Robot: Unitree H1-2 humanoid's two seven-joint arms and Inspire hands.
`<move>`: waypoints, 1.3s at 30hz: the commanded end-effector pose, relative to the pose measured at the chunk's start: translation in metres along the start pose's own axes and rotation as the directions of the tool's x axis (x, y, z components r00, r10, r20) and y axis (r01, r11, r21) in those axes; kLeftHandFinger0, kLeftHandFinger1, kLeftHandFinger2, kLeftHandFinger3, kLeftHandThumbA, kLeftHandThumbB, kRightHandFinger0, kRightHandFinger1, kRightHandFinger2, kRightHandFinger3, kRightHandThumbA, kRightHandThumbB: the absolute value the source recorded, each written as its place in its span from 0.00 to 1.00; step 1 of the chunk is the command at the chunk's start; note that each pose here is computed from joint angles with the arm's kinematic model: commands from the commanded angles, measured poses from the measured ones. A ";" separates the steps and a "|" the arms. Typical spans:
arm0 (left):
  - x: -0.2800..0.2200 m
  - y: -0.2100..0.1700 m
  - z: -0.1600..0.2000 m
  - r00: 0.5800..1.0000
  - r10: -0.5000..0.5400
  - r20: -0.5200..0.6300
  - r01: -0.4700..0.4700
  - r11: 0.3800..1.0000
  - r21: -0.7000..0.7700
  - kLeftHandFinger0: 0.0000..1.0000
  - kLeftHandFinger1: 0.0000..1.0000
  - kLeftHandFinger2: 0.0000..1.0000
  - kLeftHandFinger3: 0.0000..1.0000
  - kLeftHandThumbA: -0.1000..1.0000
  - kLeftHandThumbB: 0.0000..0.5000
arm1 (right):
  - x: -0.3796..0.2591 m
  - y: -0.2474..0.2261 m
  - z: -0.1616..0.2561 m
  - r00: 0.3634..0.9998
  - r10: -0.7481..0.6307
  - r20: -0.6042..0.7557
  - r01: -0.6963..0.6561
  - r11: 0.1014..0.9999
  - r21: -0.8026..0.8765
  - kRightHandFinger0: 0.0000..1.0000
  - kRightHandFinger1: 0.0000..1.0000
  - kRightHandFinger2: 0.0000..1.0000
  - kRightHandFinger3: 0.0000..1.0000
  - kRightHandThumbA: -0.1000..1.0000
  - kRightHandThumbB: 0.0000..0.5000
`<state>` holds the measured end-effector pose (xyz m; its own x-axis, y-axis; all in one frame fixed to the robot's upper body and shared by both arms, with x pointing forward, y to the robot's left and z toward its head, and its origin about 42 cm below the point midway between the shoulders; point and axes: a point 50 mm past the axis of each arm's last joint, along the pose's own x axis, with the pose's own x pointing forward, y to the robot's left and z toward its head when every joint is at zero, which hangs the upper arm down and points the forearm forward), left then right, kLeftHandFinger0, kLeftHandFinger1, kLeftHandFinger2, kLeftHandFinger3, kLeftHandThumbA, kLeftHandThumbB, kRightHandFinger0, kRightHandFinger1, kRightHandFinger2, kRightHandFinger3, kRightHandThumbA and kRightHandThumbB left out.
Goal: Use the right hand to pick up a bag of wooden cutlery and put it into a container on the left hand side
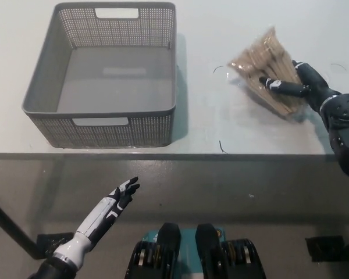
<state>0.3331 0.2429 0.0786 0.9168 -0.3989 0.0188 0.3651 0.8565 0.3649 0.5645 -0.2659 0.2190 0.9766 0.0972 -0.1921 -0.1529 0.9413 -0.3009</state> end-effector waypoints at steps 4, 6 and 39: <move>-0.007 0.006 0.000 1.000 -0.007 -0.006 0.007 1.000 0.026 1.00 1.00 1.00 1.00 1.00 0.83 | 0.009 -0.031 0.126 0.957 -0.014 0.291 -0.152 0.828 0.539 0.00 0.45 0.87 0.88 0.00 0.15; -0.008 0.005 0.000 1.000 -0.008 -0.006 0.008 1.000 0.026 1.00 1.00 1.00 1.00 1.00 0.84 | 0.009 -0.030 0.134 0.955 -0.013 0.295 -0.159 0.819 0.551 0.00 0.44 0.86 0.89 0.00 0.14; -0.020 -0.017 -0.009 0.997 -0.062 -0.043 0.062 0.998 -0.002 1.00 1.00 1.00 1.00 1.00 0.88 | -0.005 0.162 0.280 0.847 0.309 0.433 -0.447 0.855 0.264 0.00 0.31 0.81 0.73 0.00 0.31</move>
<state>0.3079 0.2393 0.0562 0.9061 -0.4188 -0.0599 0.4121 0.8417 0.3488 0.5827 -0.0505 0.3771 0.8715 0.4899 0.0232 -0.4876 0.8603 0.1489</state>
